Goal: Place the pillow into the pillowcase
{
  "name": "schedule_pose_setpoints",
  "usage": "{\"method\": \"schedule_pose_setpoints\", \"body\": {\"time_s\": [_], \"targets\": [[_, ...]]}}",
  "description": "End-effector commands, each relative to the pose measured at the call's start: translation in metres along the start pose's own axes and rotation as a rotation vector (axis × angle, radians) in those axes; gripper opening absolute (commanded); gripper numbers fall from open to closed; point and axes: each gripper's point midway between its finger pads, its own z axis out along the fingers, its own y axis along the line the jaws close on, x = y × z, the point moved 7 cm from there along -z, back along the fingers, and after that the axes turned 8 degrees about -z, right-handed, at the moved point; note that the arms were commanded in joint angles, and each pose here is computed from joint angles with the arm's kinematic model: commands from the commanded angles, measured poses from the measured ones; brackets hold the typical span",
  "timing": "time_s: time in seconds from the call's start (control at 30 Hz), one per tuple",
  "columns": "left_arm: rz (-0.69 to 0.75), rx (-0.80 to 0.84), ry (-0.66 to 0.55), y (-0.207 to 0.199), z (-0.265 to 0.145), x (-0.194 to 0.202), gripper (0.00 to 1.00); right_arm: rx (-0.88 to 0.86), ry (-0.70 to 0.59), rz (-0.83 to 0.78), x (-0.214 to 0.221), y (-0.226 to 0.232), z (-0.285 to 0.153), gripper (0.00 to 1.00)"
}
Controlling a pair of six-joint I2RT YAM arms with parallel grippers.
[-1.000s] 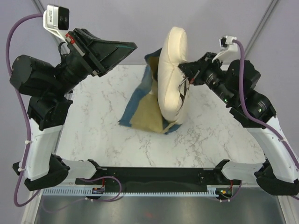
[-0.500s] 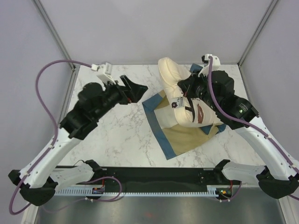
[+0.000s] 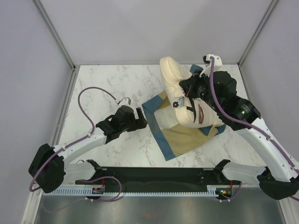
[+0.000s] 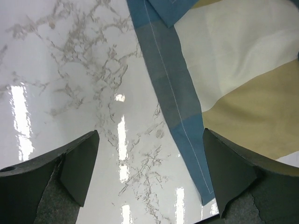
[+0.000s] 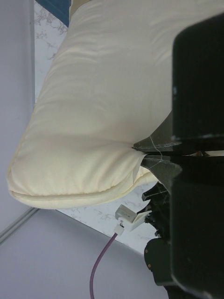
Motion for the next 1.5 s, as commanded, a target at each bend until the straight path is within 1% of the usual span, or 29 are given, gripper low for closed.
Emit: {"method": "schedule_pose_setpoints", "body": {"time_s": [0.0,0.07,0.13,0.23,0.33,0.4,0.53,0.6,0.67,0.77,0.9,0.93,0.97,1.03,1.07,1.17,1.23,1.27,1.33,1.4,1.47], "targets": [[-0.15,0.084,0.013,-0.009,0.015,0.011,1.0,-0.015,-0.125,0.023,-0.03,0.004,-0.009,0.0],[-0.163,0.073,0.029,-0.009,0.022,0.014,1.0,-0.014,-0.122,0.024,-0.028,0.004,-0.008,0.0],[-0.163,0.026,0.075,-0.006,0.037,0.023,1.0,-0.013,-0.123,0.027,-0.028,0.004,-0.009,0.0],[-0.19,-0.014,0.134,-0.012,0.058,0.029,1.0,-0.015,-0.124,0.029,-0.028,0.003,-0.01,0.0],[-0.227,-0.017,0.171,-0.017,0.074,0.037,1.0,-0.017,-0.12,0.03,-0.027,0.003,-0.01,0.0],[-0.258,0.004,0.172,-0.022,0.08,0.038,1.0,-0.021,-0.122,0.033,-0.027,0.004,-0.011,0.0],[-0.266,0.002,0.184,-0.031,0.09,0.04,1.0,-0.023,-0.118,0.034,-0.026,0.004,-0.011,0.0],[-0.267,-0.02,0.2,-0.034,0.098,0.047,1.0,-0.02,-0.116,0.036,-0.024,0.003,-0.011,0.0],[-0.271,-0.028,0.208,-0.046,0.102,0.051,1.0,-0.02,-0.118,0.04,-0.025,0.003,-0.011,0.0],[-0.303,-0.074,0.223,-0.051,0.113,0.062,1.0,-0.022,-0.118,0.043,-0.025,0.003,-0.011,0.0],[-0.358,-0.107,0.239,-0.045,0.125,0.077,0.99,-0.026,-0.134,0.049,-0.028,0.003,-0.017,0.0],[-0.368,-0.074,0.229,-0.047,0.129,0.078,0.94,-0.025,-0.135,0.049,-0.028,0.002,-0.017,0.0],[-0.37,-0.049,0.228,-0.049,0.131,0.079,0.78,-0.028,-0.134,0.05,-0.027,0.003,-0.018,0.0],[-0.372,-0.025,0.212,-0.048,0.142,0.082,0.66,-0.031,-0.138,0.051,-0.028,0.003,-0.02,0.0],[-0.367,-0.025,0.188,-0.048,0.145,0.081,0.49,-0.037,-0.137,0.054,-0.028,0.003,-0.02,0.0],[-0.352,0.022,0.13,-0.054,0.151,0.073,0.09,-0.05,-0.135,0.056,-0.027,0.004,-0.023,0.0],[-0.332,0.062,0.088,-0.055,0.148,0.068,0.03,-0.053,-0.13,0.055,-0.026,0.004,-0.024,0.0],[-0.313,0.152,0.045,-0.068,0.14,0.055,0.02,-0.05,-0.125,0.053,-0.024,0.003,-0.024,0.0],[-0.272,0.222,0.02,-0.074,0.128,0.048,0.02,-0.04,-0.117,0.046,-0.021,0.001,-0.023,0.0],[-0.234,0.323,-0.031,-0.086,0.104,0.032,0.02,-0.036,-0.109,0.046,-0.019,0.001,-0.021,0.0],[-0.213,0.389,-0.069,-0.093,0.086,0.021,0.02,-0.039,-0.099,0.042,-0.017,0.001,-0.019,0.0]]}}
